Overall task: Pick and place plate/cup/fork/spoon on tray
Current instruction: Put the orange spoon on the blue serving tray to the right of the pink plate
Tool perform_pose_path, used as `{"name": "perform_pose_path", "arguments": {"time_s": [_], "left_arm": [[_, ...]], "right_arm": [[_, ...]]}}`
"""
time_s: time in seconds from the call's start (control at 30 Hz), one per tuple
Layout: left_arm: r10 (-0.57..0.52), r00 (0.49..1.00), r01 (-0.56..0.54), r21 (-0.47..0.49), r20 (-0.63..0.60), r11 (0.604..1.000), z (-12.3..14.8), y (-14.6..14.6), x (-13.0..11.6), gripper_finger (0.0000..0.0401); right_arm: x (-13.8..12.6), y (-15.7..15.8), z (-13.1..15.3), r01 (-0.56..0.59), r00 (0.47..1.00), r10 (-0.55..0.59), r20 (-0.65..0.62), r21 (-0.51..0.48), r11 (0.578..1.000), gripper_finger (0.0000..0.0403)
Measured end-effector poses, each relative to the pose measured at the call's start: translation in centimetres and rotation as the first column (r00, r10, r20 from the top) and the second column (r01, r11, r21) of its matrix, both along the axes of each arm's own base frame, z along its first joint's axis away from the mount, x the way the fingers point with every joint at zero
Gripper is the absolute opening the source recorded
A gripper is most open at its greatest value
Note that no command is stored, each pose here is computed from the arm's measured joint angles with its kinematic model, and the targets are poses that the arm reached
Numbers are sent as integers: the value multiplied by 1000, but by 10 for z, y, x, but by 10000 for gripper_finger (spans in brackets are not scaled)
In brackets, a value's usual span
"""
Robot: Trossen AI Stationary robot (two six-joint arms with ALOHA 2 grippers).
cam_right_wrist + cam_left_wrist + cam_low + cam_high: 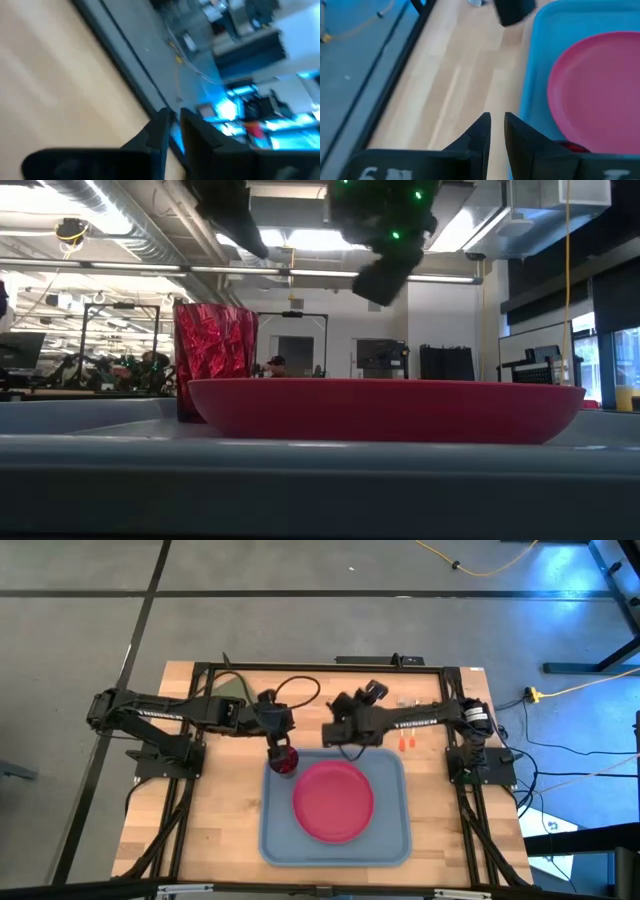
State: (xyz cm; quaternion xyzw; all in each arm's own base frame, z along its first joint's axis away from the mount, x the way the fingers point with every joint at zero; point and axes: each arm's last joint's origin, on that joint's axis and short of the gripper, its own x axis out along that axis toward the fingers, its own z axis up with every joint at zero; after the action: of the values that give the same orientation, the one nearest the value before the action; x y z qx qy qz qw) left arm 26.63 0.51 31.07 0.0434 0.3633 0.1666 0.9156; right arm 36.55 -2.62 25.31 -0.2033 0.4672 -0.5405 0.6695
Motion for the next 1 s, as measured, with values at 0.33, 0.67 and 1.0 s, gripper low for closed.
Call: {"name": "perform_pose_path", "arguments": {"time_s": [0.33, 0.67, 1.0], "left_arm": [[26, 1000, -25, 47, -13, 999, 0, 2, -1, 47], [5, 1000, -4, 73, -26, 997, 0, 2, -1, 47], [43, 999, -41, 99, -21, 994, 0, 3, -1, 47]], "right_arm": [[-47, -67, -24, 322, 945, -324, -42, -40, 946, 54], [-114, -69, -94, 632, 768, -612, -188, 63, 773, 54], [-153, -38, -52, 634, 740, -649, 178, 140, 761, 54]]}}
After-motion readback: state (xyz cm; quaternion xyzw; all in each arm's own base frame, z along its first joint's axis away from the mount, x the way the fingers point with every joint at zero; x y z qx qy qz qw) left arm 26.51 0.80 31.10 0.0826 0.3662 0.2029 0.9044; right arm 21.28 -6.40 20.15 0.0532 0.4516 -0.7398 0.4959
